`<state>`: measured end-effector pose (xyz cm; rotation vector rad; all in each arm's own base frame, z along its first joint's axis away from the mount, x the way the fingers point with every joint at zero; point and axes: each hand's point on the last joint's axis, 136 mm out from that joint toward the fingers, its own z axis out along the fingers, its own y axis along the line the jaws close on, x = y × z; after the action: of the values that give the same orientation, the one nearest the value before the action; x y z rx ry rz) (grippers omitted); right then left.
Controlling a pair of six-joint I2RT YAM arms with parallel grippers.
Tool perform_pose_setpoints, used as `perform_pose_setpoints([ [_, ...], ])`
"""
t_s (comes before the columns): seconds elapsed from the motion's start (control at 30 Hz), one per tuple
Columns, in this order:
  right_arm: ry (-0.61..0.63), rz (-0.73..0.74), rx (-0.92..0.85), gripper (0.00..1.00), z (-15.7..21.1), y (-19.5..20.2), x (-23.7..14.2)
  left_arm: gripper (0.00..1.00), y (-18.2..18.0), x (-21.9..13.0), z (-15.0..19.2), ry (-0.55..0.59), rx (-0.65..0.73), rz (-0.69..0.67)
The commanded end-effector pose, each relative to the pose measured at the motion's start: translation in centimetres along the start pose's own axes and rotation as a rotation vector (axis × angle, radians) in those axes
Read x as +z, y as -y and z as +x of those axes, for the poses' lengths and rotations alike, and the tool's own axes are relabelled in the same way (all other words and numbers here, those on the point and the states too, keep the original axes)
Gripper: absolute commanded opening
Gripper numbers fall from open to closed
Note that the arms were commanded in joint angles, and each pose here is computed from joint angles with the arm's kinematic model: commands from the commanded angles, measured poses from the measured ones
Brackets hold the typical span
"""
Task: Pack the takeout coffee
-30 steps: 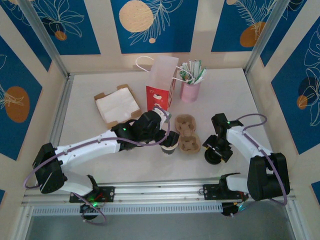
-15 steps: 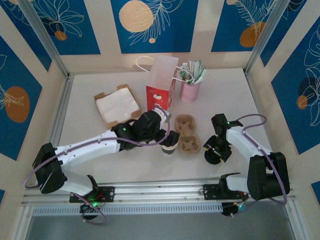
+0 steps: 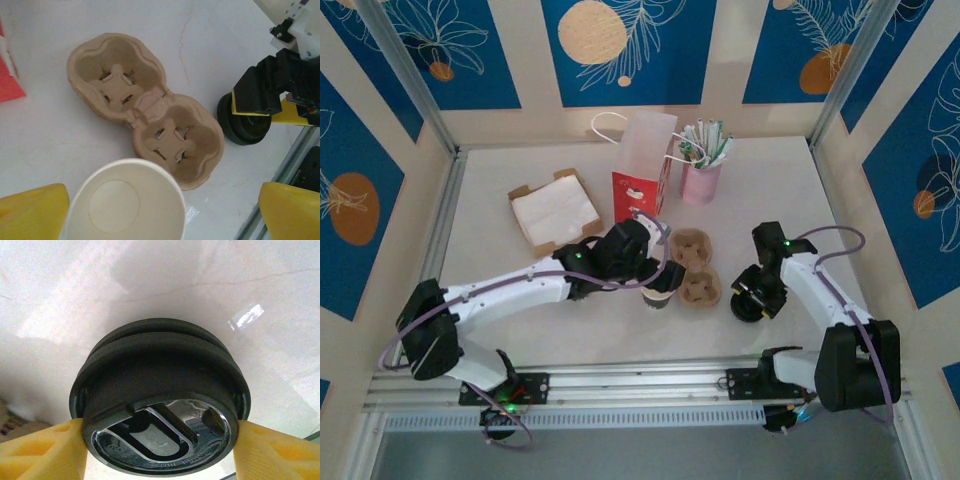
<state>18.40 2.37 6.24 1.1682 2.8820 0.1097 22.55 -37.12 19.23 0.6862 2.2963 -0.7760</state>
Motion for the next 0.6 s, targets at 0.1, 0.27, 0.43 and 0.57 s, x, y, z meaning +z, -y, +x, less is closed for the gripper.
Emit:
perform_pose_setpoints([
  [0.1, -0.046, -0.117, 0.019, 0.69, -0.1, -0.8, -2.2, 0.81, 2.7, 1.6, -2.4, 0.022, -0.032, 0.127],
  [0.27, -0.078, -0.264, 0.079, 0.69, -1.1, -1.8, -3.8, 0.64, 4.4, 3.7, -3.2, 0.007, -0.064, 0.220],
  [0.43, -0.074, -0.365, 0.125, 0.69, -2.5, -2.1, -5.5, 0.58, 5.8, 5.9, -3.9, -0.014, -0.077, 0.298],
  [0.57, -0.072, -0.426, 0.149, 0.70, -3.5, -1.9, -6.3, 0.56, 6.8, 7.8, -3.9, -0.048, -0.090, 0.345],
])
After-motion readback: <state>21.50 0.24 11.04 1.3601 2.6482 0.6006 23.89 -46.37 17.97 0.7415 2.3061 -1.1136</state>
